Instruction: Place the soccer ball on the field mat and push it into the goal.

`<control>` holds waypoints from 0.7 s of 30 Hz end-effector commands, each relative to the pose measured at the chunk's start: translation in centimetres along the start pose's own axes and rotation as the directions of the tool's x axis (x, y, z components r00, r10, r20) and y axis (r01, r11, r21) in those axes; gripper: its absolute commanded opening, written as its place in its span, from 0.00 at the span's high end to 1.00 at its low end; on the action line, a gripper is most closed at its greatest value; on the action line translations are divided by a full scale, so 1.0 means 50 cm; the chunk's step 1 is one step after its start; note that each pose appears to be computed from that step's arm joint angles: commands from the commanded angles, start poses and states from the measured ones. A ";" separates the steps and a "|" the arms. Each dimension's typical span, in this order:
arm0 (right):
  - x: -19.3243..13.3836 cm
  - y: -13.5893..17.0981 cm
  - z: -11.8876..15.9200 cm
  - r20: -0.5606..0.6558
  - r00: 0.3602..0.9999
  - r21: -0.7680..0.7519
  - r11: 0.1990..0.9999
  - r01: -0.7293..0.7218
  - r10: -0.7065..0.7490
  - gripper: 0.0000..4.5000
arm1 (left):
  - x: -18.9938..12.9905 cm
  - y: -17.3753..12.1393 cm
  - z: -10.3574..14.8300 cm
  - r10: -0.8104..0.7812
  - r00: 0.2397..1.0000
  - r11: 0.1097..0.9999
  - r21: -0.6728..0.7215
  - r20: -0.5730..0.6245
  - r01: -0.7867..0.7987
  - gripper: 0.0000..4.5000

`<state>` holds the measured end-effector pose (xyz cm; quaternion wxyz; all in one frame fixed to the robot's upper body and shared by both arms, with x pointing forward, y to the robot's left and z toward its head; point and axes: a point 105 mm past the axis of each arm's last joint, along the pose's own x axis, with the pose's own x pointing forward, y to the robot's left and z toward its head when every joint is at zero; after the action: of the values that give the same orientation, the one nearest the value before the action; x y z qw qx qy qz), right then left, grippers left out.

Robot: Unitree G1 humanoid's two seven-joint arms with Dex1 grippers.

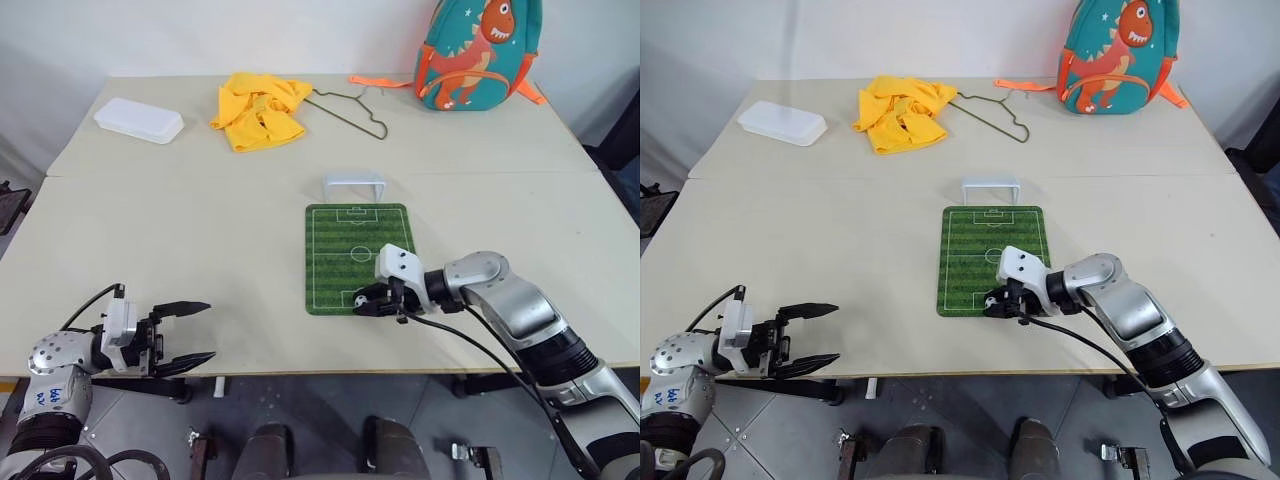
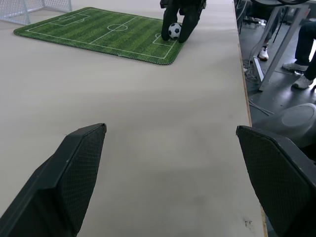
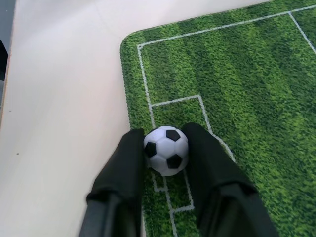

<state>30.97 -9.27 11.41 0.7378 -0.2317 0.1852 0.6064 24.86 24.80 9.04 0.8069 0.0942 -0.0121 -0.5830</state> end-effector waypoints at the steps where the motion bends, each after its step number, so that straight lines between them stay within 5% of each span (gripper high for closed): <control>1: -0.015 -0.007 -0.007 0.002 1.000 0.021 0.999 0.030 -0.030 0.45 | -0.004 -0.013 0.017 -0.097 0.995 0.995 0.036 0.017 0.096 0.00; 7: -0.029 0.000 0.011 0.047 0.999 0.006 1.000 0.020 -0.021 0.01 | 0.000 -0.008 0.020 -0.093 0.995 0.995 0.036 0.025 0.092 0.00; 8: -0.033 -0.002 0.018 0.060 0.998 0.002 1.000 0.027 -0.027 0.00 | 0.001 -0.007 0.020 -0.093 0.995 0.995 0.036 0.025 0.092 0.00; 15: -0.075 0.012 0.089 0.188 0.982 -0.048 0.999 0.012 -0.003 0.00 | 0.002 -0.006 0.020 -0.092 0.995 0.995 0.031 0.033 0.091 0.00; 21: -0.100 0.051 0.078 0.189 0.979 -0.065 0.996 -0.064 0.075 0.36 | 0.005 -0.002 0.021 -0.093 0.995 0.995 0.029 0.037 0.092 0.00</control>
<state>28.05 -10.63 16.80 0.7308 -0.1844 0.1123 0.6475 25.66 24.48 9.80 0.8091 0.0874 -0.0304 -0.5803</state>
